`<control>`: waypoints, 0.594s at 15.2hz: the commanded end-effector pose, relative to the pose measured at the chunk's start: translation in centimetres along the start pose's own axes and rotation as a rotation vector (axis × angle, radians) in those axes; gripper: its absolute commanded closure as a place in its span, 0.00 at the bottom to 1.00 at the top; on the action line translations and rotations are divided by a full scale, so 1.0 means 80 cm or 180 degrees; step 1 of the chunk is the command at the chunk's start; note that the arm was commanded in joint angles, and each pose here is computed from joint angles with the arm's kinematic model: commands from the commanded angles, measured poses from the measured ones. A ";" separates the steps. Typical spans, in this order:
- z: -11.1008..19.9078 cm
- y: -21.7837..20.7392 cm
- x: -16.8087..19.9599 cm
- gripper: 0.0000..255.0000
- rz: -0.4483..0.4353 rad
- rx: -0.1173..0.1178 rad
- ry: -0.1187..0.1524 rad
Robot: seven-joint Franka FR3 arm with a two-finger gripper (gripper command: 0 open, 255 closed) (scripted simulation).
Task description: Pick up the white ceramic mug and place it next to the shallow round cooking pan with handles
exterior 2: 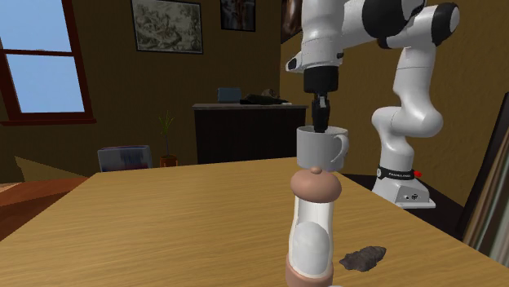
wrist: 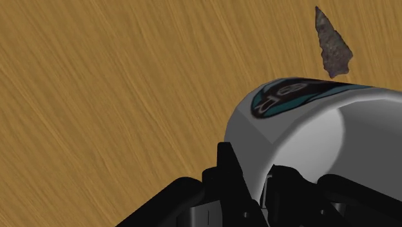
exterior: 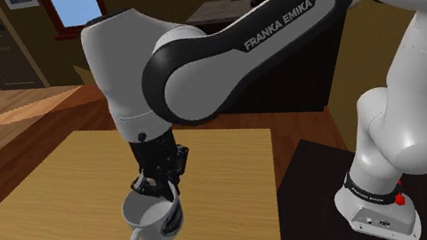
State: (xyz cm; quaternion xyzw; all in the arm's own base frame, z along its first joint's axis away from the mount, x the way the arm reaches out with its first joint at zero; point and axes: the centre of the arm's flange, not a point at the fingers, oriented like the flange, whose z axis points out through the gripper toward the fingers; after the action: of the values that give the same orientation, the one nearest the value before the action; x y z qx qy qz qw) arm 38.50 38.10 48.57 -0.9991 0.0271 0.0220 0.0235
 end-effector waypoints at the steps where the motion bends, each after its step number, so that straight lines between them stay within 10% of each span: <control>1: 0.005 -0.023 -0.027 1.00 0.0005 0.0001 0.0000; 9: 0.020 -0.114 -0.122 1.00 0.0005 0.0001 0.0000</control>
State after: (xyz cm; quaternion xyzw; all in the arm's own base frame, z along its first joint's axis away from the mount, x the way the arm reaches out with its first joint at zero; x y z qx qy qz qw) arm 29.85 46.98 47.74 -0.9991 0.0270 0.0219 0.0234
